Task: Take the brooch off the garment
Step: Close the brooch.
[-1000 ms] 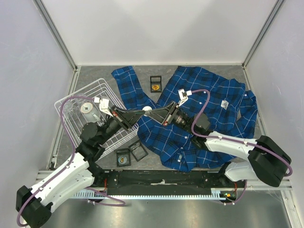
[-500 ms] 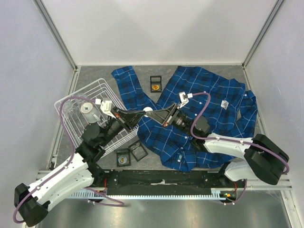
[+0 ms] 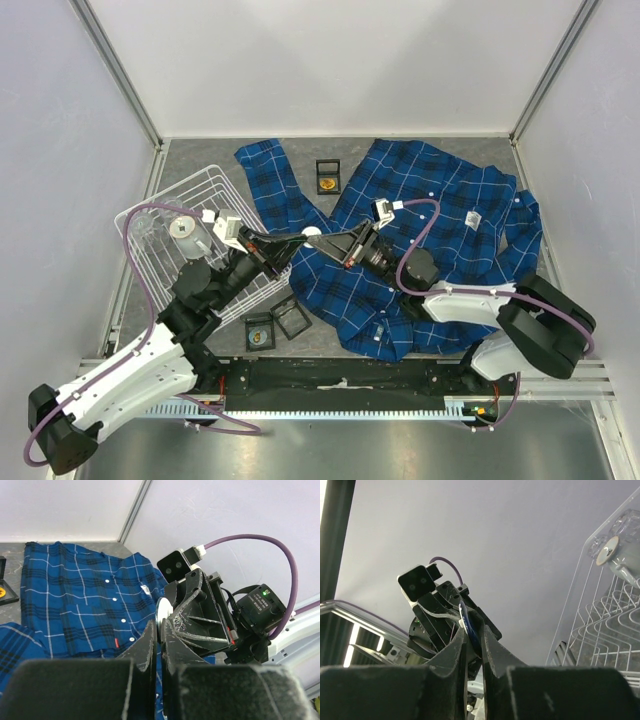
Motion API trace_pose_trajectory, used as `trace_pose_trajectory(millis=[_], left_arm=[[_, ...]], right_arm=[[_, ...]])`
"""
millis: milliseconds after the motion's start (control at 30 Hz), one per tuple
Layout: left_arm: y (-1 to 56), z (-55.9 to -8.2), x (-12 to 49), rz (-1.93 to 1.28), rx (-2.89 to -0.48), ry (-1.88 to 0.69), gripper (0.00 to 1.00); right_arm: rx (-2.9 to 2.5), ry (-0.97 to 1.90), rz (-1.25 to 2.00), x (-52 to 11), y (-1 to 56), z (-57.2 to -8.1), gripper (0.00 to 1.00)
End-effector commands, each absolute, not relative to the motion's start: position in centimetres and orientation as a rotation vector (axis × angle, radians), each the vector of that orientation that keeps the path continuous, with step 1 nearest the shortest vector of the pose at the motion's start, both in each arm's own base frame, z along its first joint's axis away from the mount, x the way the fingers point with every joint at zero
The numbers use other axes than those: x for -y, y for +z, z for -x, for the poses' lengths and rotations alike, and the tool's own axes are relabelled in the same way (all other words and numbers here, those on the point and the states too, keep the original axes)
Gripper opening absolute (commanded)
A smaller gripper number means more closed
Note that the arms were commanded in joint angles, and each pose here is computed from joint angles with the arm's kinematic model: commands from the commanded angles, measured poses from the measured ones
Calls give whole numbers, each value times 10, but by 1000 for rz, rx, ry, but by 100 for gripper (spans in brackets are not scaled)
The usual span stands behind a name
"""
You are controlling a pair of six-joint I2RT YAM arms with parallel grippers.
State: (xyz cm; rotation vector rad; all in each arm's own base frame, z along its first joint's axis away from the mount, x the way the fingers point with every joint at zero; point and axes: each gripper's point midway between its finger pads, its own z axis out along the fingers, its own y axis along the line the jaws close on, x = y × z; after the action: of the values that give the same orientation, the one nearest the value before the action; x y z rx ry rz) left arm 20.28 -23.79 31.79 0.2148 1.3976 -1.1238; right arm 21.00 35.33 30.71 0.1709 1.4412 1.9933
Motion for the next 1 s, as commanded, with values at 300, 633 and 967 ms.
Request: trace_pose_trajectory(millis=[300,633,967], left_arm=[[356,-191,234,-284,-1251,-1082,2],[348,-198,226,-72,-1294,-1192,2],[328,-171,233,-168,-1498,-1257,47]], right_arm=[[-1251,2075,-375,-328,312,-220,0],[-1085,2011,-161,-331,333,-205,0],[-1355,1705,291,-334,305,-207,0]])
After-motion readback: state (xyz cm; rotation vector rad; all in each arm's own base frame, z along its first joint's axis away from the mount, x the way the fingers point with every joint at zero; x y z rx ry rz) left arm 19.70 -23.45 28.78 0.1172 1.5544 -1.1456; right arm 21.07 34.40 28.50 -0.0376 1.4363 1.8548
